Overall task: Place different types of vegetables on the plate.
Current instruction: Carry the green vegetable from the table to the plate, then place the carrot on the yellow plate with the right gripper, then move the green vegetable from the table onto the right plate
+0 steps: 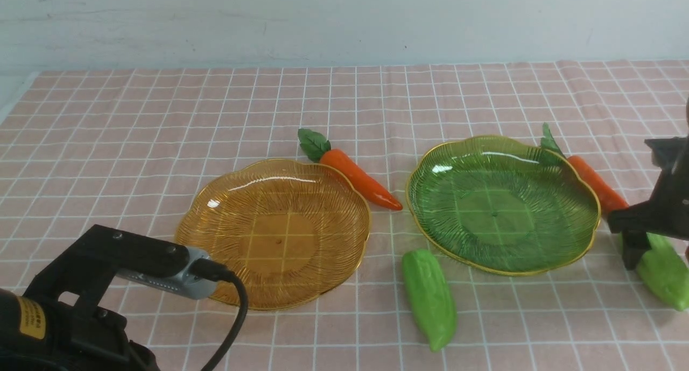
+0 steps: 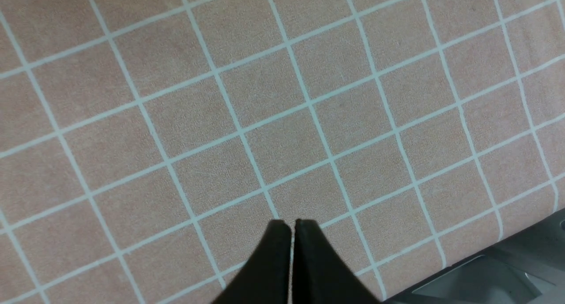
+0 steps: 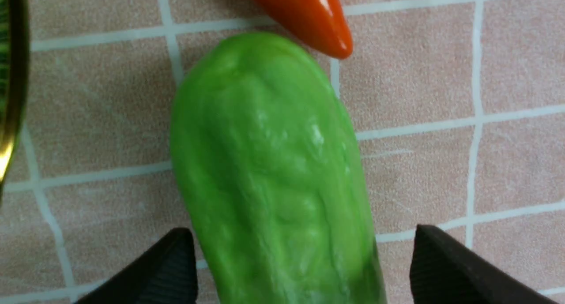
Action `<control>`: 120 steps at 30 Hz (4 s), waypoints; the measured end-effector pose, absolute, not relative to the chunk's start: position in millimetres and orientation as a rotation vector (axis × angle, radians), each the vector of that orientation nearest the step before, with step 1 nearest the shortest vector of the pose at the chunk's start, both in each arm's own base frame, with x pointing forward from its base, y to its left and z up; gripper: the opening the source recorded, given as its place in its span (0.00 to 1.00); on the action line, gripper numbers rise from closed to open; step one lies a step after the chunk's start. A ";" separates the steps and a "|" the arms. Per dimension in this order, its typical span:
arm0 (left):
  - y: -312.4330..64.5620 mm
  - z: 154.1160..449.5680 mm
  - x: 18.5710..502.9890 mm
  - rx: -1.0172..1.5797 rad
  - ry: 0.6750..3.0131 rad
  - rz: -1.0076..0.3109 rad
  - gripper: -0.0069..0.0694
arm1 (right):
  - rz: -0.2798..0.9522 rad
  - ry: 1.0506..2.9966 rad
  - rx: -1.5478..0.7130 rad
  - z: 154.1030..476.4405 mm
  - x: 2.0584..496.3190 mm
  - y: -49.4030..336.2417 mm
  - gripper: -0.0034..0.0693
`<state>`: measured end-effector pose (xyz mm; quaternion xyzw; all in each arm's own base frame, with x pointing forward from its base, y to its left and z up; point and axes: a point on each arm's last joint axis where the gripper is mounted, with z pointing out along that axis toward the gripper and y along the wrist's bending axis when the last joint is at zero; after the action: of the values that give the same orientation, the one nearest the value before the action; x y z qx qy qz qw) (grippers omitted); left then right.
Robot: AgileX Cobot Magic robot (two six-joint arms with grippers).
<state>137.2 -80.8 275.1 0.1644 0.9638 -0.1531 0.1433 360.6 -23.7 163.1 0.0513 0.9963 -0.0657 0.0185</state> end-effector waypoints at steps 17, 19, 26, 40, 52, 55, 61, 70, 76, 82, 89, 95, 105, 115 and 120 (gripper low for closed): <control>-81.4 275.7 138.7 0.468 2.761 -0.443 0.09 | 0.217 2.754 0.013 264.5 379.5 41.2 0.62; -81.4 275.7 138.7 0.468 2.761 -0.443 0.09 | 0.263 2.746 -0.048 256.0 384.0 57.2 0.62; -81.4 275.7 138.7 0.468 2.761 -0.443 0.09 | 0.269 2.817 -0.120 217.5 395.3 71.5 0.65; -81.6 276.0 139.4 0.465 2.753 -0.444 0.09 | -0.211 2.779 -0.131 234.6 411.1 11.7 0.79; -81.6 276.0 139.4 0.465 2.753 -0.444 0.09 | -0.289 2.865 -0.181 208.2 416.0 -25.2 0.73; -81.6 276.0 139.4 0.465 2.753 -0.444 0.09 | -0.274 2.889 -0.199 199.2 417.6 -24.2 0.73; -81.6 276.0 139.4 0.455 2.755 -0.446 0.09 | -0.267 2.934 -0.216 179.6 420.7 -24.0 0.73; -81.6 276.0 139.4 0.431 2.762 -0.450 0.09 | -0.235 2.938 -0.235 164.3 425.4 -22.1 0.73; -81.6 276.0 139.4 0.398 2.769 -0.456 0.09 | -0.226 2.941 -0.229 147.1 430.5 -21.7 0.69; -81.6 276.0 139.4 0.392 2.771 -0.458 0.09 | -0.264 2.958 -0.071 149.7 432.2 -25.0 0.32; -81.6 276.0 139.4 0.384 2.773 -0.459 0.09 | -0.338 2.886 0.141 205.1 439.7 -31.2 0.34; -82.2 276.8 141.5 0.373 2.749 -0.463 0.09 | 0.301 2.759 -0.016 300.8 413.6 55.7 0.34; -82.5 277.4 142.7 0.368 2.733 -0.464 0.09 | 0.661 2.653 -0.527 287.6 369.2 238.0 0.34; -82.5 277.4 142.7 0.368 2.733 -0.464 0.09 | 0.675 2.692 -0.716 216.3 341.2 324.3 0.69; -82.5 277.3 142.6 0.369 2.734 -0.464 0.09 | 0.522 2.732 -0.846 239.1 342.7 316.4 0.82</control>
<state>142.6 -82.5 277.3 0.1299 0.9629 -0.1635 0.1710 342.7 316.4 239.1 -0.2889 0.9333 0.1782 0.1170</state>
